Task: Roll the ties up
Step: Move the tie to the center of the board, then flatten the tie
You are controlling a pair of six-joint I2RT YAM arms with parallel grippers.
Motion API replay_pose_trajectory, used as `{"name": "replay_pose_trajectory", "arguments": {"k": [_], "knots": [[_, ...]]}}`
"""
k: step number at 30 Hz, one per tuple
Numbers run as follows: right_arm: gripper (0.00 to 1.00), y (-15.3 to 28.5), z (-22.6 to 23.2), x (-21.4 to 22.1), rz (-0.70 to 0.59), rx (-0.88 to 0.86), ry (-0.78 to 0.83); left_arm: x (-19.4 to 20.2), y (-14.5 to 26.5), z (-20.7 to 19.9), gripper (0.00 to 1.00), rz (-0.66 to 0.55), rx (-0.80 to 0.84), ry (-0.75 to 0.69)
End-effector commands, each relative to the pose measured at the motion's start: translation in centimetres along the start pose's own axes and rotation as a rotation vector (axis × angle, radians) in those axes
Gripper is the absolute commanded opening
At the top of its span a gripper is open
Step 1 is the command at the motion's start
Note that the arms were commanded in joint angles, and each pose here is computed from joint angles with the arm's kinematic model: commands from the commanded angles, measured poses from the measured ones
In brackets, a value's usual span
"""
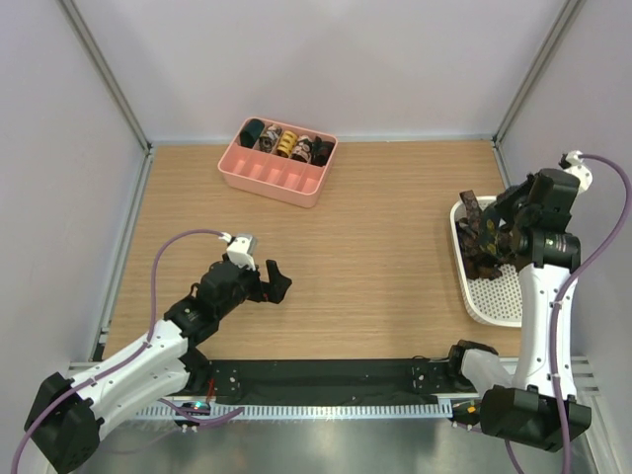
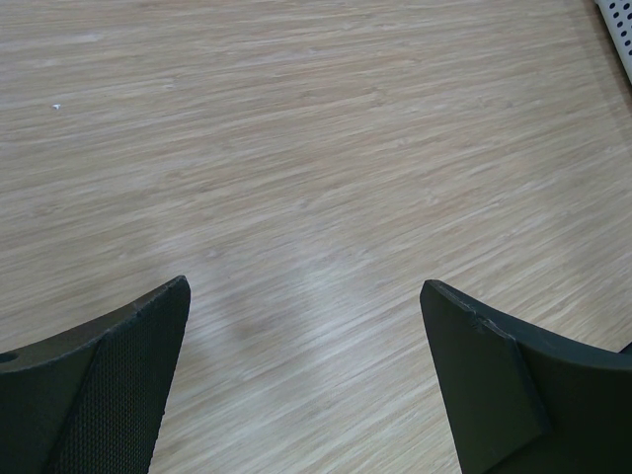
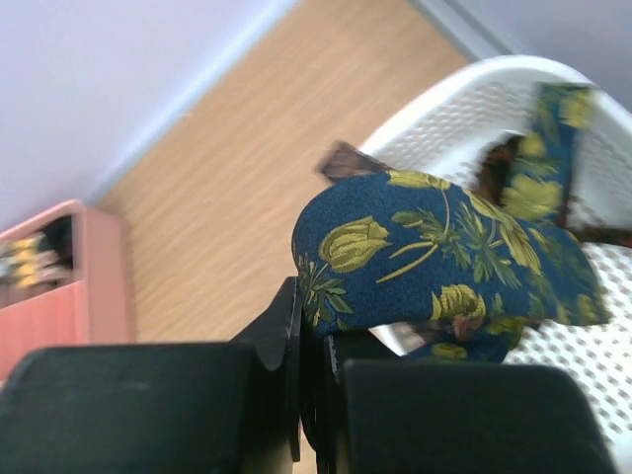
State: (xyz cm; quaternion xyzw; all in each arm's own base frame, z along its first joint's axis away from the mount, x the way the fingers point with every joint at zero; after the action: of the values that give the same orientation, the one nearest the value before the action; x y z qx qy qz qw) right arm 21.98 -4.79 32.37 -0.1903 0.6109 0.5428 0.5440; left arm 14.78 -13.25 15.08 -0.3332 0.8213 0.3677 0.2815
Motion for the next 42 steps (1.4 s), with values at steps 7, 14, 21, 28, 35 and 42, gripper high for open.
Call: {"name": "replay_pose_trajectory", "arguments": {"k": [7,14,21,28,35,42], "knots": [[0.01,7.9,8.1,-6.1,-0.199,-0.781,0.132,-1.2,0.1,-1.1,1.00,-0.038,0.048,0.001],[0.01,12.6,13.2,-4.6,-0.202,-1.034,0.301,-1.4,0.2,-1.2,1.00,-0.048,0.056,0.000],[0.01,15.1,15.2,-6.9,-0.240,-1.164,0.334,-1.4,0.5,-1.1,1.00,-0.067,0.065,0.002],[0.01,16.2,17.9,-4.9,-0.042,-1.430,0.370,-1.6,0.9,-1.0,1.00,-0.094,0.054,0.006],[0.01,16.5,18.1,-2.5,-0.061,-1.400,0.338,-2.1,2.1,-2.4,1.00,-0.103,0.169,0.053],[0.01,18.0,18.8,-2.7,-0.108,-1.402,0.231,-3.1,3.1,-5.5,1.00,-0.175,0.533,0.057]]}}
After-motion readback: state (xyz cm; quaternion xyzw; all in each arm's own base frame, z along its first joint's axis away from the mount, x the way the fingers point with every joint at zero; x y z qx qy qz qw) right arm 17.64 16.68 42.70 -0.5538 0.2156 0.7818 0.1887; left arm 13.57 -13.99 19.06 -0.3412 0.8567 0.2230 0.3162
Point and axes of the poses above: each gripper's point midway between its finger pads, its own y axis back along the fingers, its own z axis along the line the jaws close on, x = y × z, the point moved 10 cm from there along y, back along the fingers, and after that the axes turned 15 degrees about y, right-handed, at the moved point
